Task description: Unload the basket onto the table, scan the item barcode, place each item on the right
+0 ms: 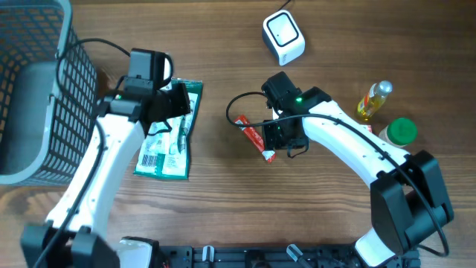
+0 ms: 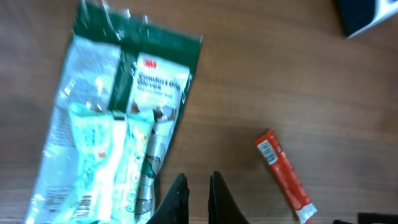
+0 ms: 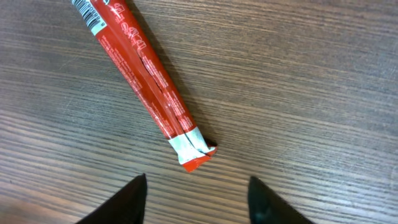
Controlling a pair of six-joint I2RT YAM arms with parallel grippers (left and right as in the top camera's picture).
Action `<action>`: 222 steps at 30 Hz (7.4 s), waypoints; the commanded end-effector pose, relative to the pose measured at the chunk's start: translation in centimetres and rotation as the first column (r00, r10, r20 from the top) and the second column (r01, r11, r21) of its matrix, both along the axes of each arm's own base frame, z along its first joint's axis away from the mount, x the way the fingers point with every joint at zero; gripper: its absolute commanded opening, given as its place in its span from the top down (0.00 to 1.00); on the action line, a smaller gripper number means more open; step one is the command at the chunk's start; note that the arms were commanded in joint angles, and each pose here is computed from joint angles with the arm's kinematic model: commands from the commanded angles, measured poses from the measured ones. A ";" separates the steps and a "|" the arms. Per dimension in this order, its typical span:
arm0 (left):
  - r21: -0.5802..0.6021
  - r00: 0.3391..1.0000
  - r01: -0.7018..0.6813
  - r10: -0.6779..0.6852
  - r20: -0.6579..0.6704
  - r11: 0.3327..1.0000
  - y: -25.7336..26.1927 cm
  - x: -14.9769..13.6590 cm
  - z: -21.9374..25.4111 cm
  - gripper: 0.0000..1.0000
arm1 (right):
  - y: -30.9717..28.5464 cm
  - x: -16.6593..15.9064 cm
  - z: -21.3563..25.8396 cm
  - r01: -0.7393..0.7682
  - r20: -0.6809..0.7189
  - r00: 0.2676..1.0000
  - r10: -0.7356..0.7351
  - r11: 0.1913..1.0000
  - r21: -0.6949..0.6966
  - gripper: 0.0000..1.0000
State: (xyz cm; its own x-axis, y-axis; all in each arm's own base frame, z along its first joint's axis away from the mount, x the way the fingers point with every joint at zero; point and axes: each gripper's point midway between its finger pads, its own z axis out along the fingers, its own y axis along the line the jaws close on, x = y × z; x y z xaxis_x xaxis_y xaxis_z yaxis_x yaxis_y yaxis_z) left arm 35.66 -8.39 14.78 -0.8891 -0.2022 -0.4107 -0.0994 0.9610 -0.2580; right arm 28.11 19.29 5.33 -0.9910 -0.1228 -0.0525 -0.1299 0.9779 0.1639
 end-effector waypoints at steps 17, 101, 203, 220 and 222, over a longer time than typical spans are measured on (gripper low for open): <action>-0.047 0.962 0.121 -0.129 -0.240 0.992 -5.8 -1.3 -9.2 0.96 | -0.7 0.6 0.8 0.004 0.016 1.000 -0.004 1.000 0.003 0.45; -0.147 0.945 0.169 -0.203 -0.257 0.975 -13.6 -0.8 -15.5 0.96 | -0.6 -1.0 -2.9 0.024 -0.060 0.998 -0.015 0.989 0.149 0.48; -0.102 0.932 0.156 -0.181 -0.315 0.982 -12.8 -1.4 -18.4 0.96 | 1.8 -5.3 -7.6 0.288 -0.275 0.942 -0.193 0.885 0.365 0.64; -0.099 0.928 0.155 -0.179 -0.327 0.983 -12.6 -1.7 -18.4 0.96 | 1.1 -3.6 -6.5 0.223 -0.205 0.967 -0.151 0.892 0.394 0.96; -0.096 0.924 0.154 -0.178 -0.337 0.983 -12.5 -1.9 -18.5 0.96 | 0.4 -3.0 -6.1 0.247 -0.208 0.962 -0.177 0.887 0.391 0.96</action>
